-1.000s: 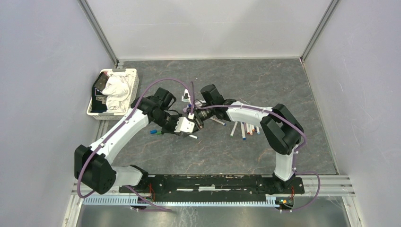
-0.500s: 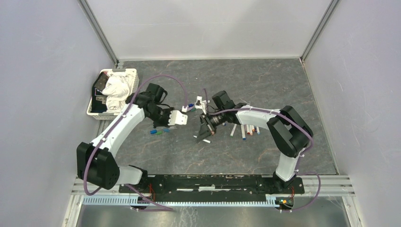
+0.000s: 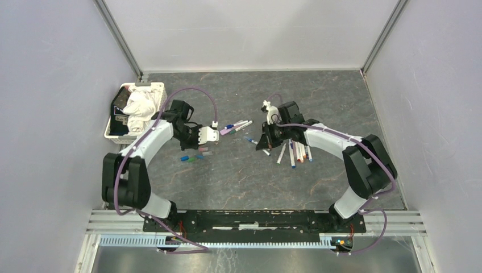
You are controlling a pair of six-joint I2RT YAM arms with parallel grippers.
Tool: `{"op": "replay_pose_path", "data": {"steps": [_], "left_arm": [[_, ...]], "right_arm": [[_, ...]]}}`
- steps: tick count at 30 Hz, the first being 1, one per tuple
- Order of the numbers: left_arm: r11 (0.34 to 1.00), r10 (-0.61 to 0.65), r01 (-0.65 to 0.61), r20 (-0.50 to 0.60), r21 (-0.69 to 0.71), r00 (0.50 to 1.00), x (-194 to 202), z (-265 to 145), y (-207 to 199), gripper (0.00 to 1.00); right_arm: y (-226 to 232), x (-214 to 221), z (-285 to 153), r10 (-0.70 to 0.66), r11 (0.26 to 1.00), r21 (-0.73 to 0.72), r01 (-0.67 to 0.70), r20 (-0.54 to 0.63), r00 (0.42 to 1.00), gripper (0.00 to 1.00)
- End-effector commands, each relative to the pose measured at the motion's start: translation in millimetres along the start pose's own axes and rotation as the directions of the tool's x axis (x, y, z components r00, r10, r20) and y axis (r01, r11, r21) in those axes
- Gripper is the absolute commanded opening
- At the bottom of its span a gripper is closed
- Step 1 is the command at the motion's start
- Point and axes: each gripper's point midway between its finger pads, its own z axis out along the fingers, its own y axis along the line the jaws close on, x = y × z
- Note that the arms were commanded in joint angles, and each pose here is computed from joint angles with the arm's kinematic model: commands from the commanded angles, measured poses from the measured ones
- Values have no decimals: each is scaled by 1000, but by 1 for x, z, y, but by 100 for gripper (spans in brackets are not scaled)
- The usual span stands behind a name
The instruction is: Open the pen caps
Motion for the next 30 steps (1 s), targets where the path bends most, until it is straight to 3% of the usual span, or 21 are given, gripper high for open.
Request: {"op": "replay_pose_path", "data": {"steps": [1, 8, 18, 30], "left_arm": [[992, -105, 106, 15, -64, 994, 10, 22, 20, 5], [987, -153, 152, -20, -58, 988, 24, 37, 19, 16], [981, -191, 192, 45, -25, 981, 5, 25, 14, 53], [972, -207, 224, 185, -77, 961, -53, -49, 43, 62]], "right_arm": [[-52, -18, -11, 53, 942, 319, -102, 160, 986, 0], [-87, -22, -16, 77, 859, 476, -188, 244, 967, 0], [-117, -1, -2, 110, 783, 579, -227, 231, 967, 10], [-126, 29, -8, 70, 692, 702, -170, 169, 983, 29]]}}
